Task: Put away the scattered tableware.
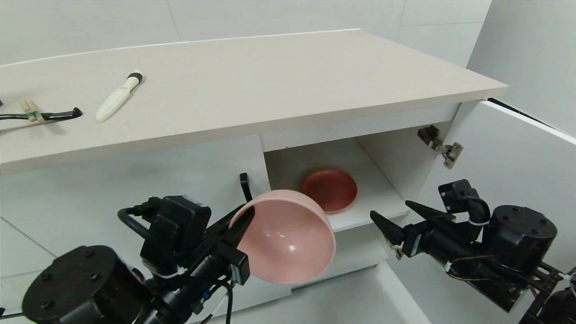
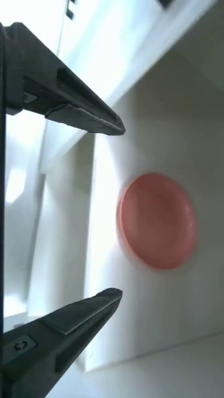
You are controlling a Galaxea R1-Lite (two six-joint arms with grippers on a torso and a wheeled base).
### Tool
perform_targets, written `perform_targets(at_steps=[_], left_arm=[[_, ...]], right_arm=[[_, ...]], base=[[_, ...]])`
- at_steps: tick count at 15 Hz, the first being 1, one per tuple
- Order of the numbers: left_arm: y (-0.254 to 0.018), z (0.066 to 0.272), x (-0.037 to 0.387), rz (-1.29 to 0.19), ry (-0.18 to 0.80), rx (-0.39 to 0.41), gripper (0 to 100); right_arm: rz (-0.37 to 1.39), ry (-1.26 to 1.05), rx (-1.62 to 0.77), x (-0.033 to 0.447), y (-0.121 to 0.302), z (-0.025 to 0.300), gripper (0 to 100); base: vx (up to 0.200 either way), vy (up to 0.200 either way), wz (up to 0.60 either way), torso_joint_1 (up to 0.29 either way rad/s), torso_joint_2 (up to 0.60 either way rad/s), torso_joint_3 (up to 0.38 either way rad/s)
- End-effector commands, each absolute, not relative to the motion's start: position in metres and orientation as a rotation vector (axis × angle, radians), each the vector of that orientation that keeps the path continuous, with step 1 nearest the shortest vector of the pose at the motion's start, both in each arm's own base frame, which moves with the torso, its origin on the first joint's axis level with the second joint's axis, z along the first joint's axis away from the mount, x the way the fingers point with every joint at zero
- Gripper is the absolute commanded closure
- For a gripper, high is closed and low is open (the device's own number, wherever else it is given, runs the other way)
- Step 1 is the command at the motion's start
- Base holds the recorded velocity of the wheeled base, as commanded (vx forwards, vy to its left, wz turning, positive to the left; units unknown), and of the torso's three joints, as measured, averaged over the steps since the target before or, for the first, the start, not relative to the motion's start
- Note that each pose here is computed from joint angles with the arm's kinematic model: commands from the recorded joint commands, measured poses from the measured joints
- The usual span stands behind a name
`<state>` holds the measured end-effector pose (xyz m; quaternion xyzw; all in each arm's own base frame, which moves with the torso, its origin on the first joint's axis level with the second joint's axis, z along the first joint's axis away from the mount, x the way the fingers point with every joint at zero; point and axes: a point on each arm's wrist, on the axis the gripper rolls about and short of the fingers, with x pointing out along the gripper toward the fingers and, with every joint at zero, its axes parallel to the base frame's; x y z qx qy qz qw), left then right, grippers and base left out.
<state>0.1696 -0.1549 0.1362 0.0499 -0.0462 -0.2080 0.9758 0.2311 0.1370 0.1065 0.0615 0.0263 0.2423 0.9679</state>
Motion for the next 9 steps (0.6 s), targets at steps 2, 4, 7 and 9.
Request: perform_targets(at_steps=[2,4,7,9], left_arm=[[-0.196,0.131,0.176,-0.452,-0.102,0.113,100],[-0.205,0.122,0.178,-0.469,-0.084,0.150,100],[-0.218,0.112,0.184,-0.477,-0.077,0.202,100],[-0.224,0.109,0.187,-0.473,-0.074,0.203,100]], right_arm=[[0.461,0.004,0.144,0.219,0.121,0.123,0],[0.454,-0.005,0.183,0.214,0.116,0.128,0],[0.458,-0.032,0.198,0.210,0.114,0.135,0],[0.452,-0.034,0.199,0.210,0.112,0.136,0]], base=[[0.000,0.000,0.00,0.000,0.00,0.000],[0.000,0.000,0.00,0.000,0.00,0.000],[0.000,0.000,0.00,0.000,0.00,0.000],[0.000,0.000,0.00,0.000,0.00,0.000]])
